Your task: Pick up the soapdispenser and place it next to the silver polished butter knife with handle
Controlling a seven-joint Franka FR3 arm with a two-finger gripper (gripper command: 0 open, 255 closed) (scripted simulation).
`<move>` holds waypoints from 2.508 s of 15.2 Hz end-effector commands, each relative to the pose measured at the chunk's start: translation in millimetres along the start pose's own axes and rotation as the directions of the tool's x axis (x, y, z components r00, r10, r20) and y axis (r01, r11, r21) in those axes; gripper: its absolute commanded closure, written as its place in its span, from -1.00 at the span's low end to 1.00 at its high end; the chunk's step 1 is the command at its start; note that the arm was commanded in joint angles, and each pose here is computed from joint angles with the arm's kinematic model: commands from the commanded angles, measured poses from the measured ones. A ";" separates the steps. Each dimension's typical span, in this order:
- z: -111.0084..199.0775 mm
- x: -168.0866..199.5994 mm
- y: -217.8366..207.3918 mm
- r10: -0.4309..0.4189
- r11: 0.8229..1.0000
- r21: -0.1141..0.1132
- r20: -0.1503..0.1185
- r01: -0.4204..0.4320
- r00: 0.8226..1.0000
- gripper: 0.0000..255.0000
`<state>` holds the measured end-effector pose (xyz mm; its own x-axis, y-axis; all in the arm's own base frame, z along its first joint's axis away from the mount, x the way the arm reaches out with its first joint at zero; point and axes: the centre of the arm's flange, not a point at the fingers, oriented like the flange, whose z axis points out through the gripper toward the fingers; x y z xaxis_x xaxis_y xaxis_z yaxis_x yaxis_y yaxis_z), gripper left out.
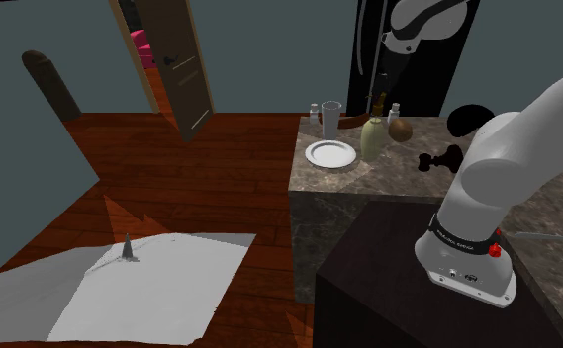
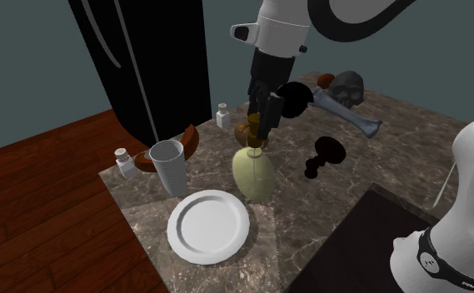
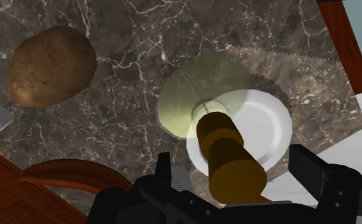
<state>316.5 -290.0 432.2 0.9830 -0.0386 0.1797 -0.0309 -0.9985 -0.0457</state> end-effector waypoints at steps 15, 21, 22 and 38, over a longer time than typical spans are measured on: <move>-10.1 1.9 -0.5 0.000 1.000 0.000 0.000 0.000 1.000 1.00; -41.3 7.6 -2.0 0.000 1.000 0.000 0.000 0.000 1.000 1.00; -46.4 8.6 -2.2 0.000 1.000 0.000 0.000 0.000 1.000 1.00; -129.4 23.7 -6.1 0.000 1.000 0.000 0.000 0.000 1.000 1.00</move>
<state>317.0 -289.1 558.7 0.9830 -0.0388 0.1796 -0.0310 -0.9985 -0.0456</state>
